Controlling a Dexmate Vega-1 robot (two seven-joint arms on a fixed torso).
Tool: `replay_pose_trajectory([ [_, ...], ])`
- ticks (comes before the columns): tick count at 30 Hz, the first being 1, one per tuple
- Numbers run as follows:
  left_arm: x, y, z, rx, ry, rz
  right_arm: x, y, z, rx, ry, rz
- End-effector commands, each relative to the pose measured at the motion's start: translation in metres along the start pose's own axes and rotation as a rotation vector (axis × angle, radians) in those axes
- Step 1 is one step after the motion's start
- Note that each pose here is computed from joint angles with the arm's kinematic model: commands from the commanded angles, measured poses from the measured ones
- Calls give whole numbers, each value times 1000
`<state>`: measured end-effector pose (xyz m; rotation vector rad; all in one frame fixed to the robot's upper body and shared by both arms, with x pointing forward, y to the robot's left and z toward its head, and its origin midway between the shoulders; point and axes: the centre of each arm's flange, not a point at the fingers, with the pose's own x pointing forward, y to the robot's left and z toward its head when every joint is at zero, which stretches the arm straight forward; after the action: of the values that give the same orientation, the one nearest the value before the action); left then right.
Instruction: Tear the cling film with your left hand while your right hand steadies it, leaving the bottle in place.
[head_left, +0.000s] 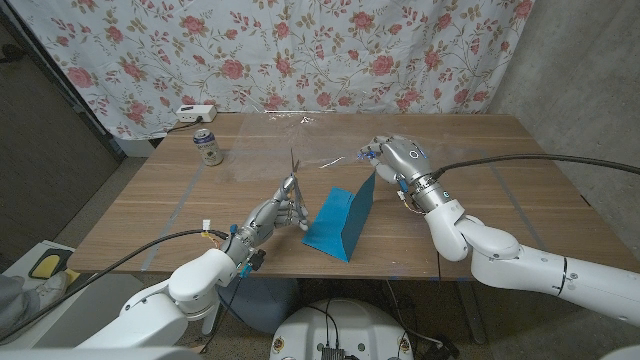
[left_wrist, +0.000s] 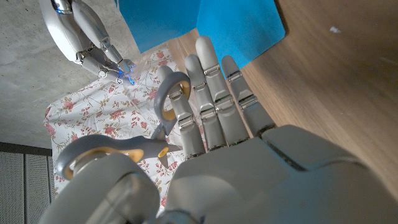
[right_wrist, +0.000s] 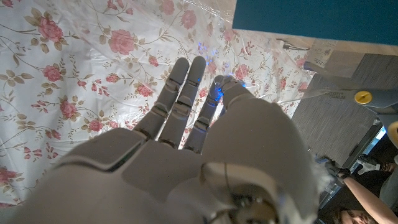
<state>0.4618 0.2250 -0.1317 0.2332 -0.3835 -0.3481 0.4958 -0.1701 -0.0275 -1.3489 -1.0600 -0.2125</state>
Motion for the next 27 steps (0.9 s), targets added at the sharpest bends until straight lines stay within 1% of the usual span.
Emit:
replay_pose_trajectory([
  [1,-1,1,3,6,5,-13,3,3,4,28,-24,11],
  [6,2,1,7,14,-4,-20,6,2,3,42,-21,7],
  [13,8,-2,8,6,-9,-35,6,2,2,59,-12,4],
  [20,14,-3,9,7,-17,-46,6,3,9,60,-27,10],
  [27,16,-5,9,3,-19,-54,5,1,9,55,-20,11],
])
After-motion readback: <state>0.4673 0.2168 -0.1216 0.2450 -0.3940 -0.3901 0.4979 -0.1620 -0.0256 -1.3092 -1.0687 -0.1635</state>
